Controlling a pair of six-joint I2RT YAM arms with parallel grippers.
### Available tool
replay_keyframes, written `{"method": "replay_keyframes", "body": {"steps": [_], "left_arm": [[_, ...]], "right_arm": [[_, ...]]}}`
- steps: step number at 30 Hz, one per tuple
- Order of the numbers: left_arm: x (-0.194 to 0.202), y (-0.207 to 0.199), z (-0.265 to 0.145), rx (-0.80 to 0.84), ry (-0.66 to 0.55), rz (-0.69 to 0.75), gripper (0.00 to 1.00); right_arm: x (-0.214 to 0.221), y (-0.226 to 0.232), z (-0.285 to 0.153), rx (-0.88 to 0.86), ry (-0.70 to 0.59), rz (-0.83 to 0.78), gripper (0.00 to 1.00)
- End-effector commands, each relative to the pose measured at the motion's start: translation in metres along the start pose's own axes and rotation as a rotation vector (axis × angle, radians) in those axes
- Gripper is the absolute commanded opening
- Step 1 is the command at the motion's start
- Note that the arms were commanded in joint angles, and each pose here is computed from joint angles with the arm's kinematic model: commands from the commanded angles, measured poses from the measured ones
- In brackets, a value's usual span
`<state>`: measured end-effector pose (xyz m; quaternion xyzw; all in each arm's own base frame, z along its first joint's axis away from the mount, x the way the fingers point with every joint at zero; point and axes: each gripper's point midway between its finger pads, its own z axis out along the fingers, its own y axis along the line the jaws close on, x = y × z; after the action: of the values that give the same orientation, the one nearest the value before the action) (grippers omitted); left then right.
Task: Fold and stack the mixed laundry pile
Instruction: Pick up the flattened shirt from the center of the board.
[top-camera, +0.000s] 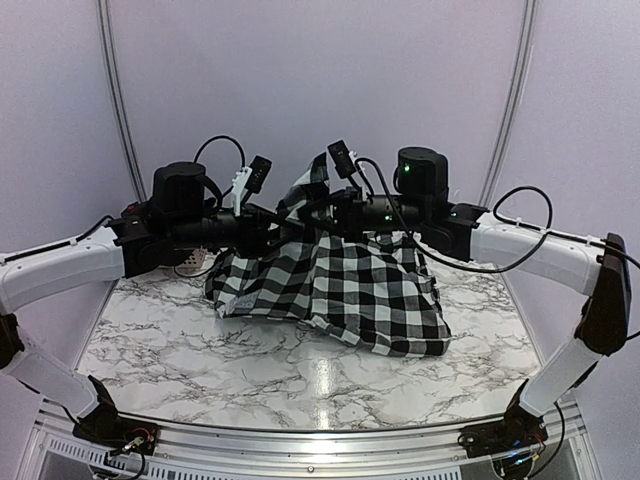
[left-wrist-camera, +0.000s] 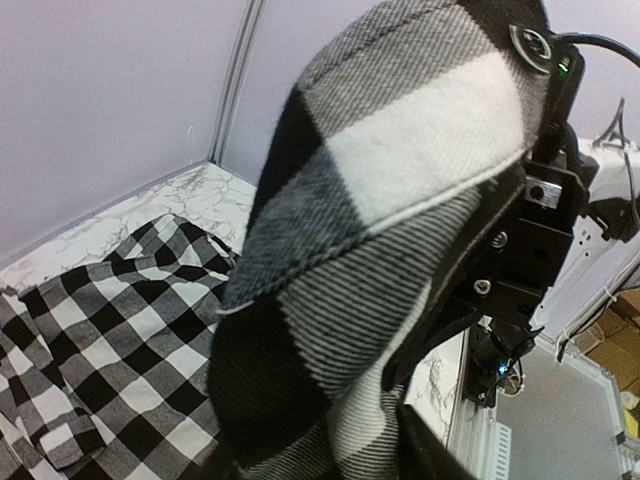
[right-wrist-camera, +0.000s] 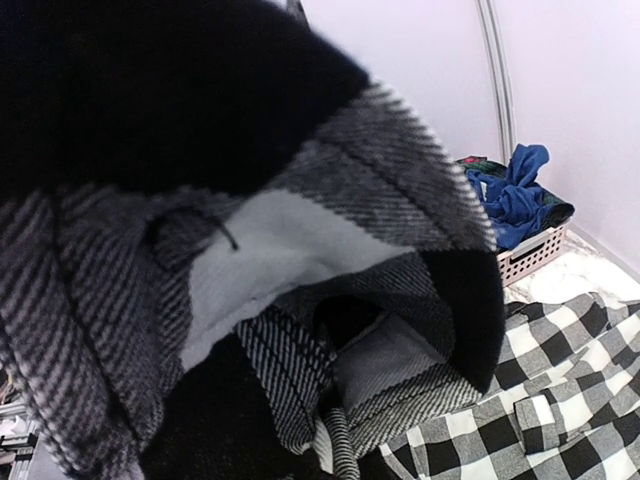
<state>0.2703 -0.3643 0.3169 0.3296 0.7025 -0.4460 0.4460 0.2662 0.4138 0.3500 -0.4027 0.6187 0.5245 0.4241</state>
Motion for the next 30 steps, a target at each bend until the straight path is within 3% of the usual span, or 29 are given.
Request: {"method": "replay_keyframes", "body": {"steps": [1,3,4,6,8,10,13,19,25,30], "left_arm": [[-0.018,-0.015,-0.005,0.083,-0.049,0.039,0.3],[-0.02,-0.013,-0.008,0.083,-0.054,0.042,0.07],[-0.022,-0.011,-0.01,0.077,-0.058,0.044,0.0],[-0.029,-0.006,-0.014,0.05,-0.078,0.053,0.0],[-0.037,0.001,-0.021,0.01,-0.098,0.063,0.0],[-0.04,0.01,-0.025,-0.025,-0.102,0.072,0.0],[-0.038,0.02,-0.028,-0.064,-0.09,0.08,0.0],[-0.03,0.023,-0.041,-0.085,-0.071,0.092,0.0],[-0.015,0.019,-0.05,-0.079,-0.039,0.089,0.0],[-0.011,0.021,-0.053,-0.096,-0.031,0.088,0.0]], "right_arm": [[-0.019,0.009,-0.002,-0.016,-0.023,-0.044,0.07],[-0.022,0.005,-0.009,-0.001,-0.03,-0.028,0.21],[-0.023,0.002,-0.014,0.02,-0.033,-0.014,0.36],[-0.019,-0.009,-0.026,0.104,-0.01,0.018,0.57],[0.012,-0.021,-0.045,0.218,0.099,0.077,0.67],[0.052,-0.034,-0.071,0.364,0.196,0.142,0.68],[0.117,-0.049,-0.118,0.596,0.277,0.365,0.68],[0.204,-0.036,-0.185,0.84,0.297,0.781,0.66],[0.26,-0.041,-0.239,1.092,0.335,0.971,0.71],[0.269,-0.057,-0.261,1.207,0.279,1.051,0.78]]}}
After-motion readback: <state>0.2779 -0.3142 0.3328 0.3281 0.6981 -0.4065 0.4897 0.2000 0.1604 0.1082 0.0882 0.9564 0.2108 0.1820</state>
